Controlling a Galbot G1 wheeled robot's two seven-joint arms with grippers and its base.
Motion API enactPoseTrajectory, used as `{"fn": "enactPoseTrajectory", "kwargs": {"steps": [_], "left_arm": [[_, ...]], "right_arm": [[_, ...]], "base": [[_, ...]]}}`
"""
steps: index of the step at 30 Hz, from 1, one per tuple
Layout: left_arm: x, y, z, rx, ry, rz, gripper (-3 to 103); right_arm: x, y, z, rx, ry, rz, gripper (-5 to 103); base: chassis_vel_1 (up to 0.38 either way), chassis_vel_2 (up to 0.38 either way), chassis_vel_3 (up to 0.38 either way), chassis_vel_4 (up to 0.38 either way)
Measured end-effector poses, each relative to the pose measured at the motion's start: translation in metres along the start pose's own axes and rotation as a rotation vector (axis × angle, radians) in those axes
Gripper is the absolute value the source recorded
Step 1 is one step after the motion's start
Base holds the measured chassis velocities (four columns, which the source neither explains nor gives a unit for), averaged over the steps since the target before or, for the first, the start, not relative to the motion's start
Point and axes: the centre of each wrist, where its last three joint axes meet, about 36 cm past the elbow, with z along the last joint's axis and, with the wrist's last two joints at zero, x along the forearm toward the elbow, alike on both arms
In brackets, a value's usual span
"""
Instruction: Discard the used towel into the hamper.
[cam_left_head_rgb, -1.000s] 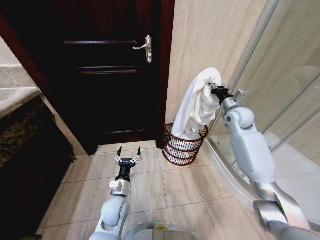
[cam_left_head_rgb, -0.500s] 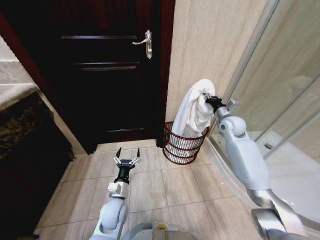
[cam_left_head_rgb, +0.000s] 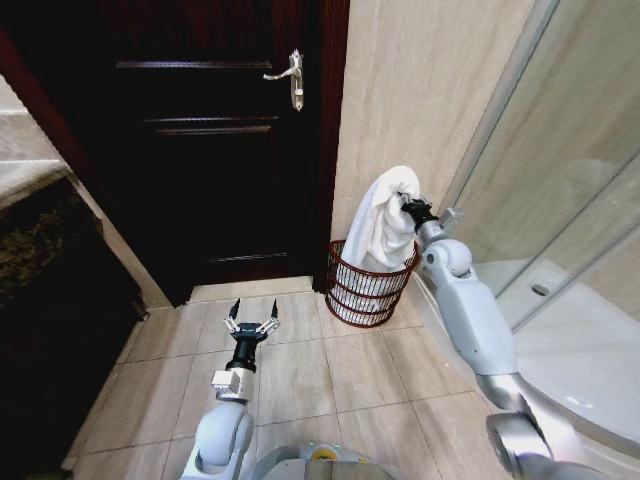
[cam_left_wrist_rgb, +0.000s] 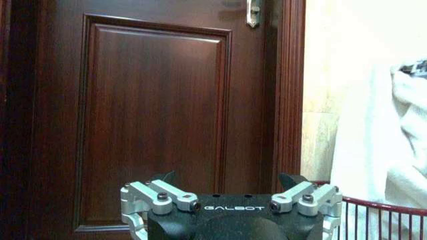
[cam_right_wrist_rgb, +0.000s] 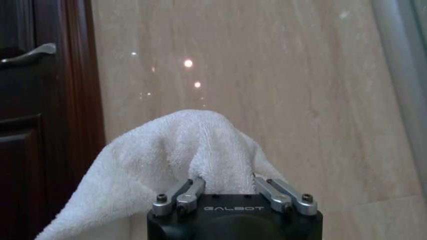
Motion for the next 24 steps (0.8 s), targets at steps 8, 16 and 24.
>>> {"fn": "enactPoseTrajectory", "kwargs": {"steps": [8,16,24], "left_arm": [[-0.002,-0.002,0.001,0.004,-0.001,0.004,100],[0.003,-0.005,0.016,0.015,0.016,0.009,100],[0.009,-0.007,0.027,0.01,0.026,0.013,100]], "right_arm": [[-0.002,0.004,0.02,-0.025,0.019,0.011,20],[0.003,-0.021,0.037,-0.018,0.071,0.048,20],[0.008,-0.043,0.054,0.026,0.117,0.06,20]], "base": [[0.0,0.0,0.0,0.0],[0.0,0.0,0.0,0.0],[0.0,0.0,0.0,0.0]]}}
